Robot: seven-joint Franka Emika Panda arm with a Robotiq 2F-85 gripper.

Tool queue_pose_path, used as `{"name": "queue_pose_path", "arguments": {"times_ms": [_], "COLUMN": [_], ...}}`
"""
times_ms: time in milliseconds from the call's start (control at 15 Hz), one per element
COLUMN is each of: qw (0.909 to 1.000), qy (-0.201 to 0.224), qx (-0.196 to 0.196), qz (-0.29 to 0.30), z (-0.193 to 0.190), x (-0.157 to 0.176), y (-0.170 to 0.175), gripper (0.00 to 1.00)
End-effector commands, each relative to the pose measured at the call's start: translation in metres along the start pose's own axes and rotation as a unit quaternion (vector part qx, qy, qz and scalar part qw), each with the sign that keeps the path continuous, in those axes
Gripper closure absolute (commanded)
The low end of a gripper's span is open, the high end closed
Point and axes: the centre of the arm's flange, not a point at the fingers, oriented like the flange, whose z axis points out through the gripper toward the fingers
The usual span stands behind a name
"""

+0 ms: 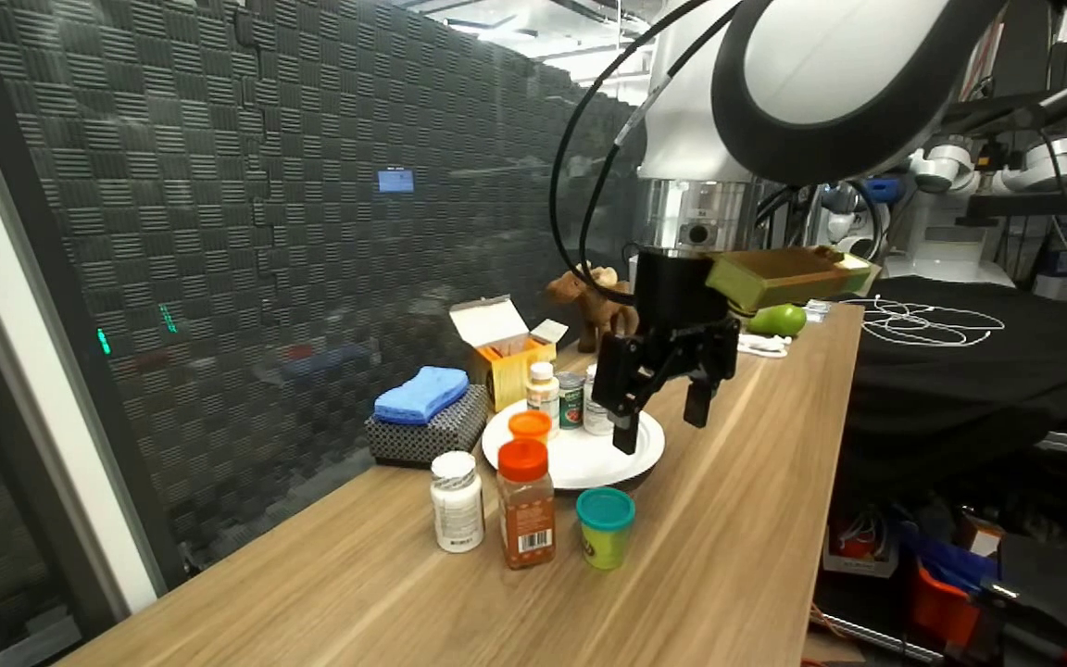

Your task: Put all the containers on the white plate

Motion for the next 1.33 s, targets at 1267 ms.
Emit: {"name": "queue_pose_path", "arguments": {"times_ms": [1267], "qw": [0.9900], "qy": [0.002], "qx": [-0.042], "qz": [-0.134], "z": [0.052], "x": [0.012], "y": [-0.079], "gripper": [0.06]}}
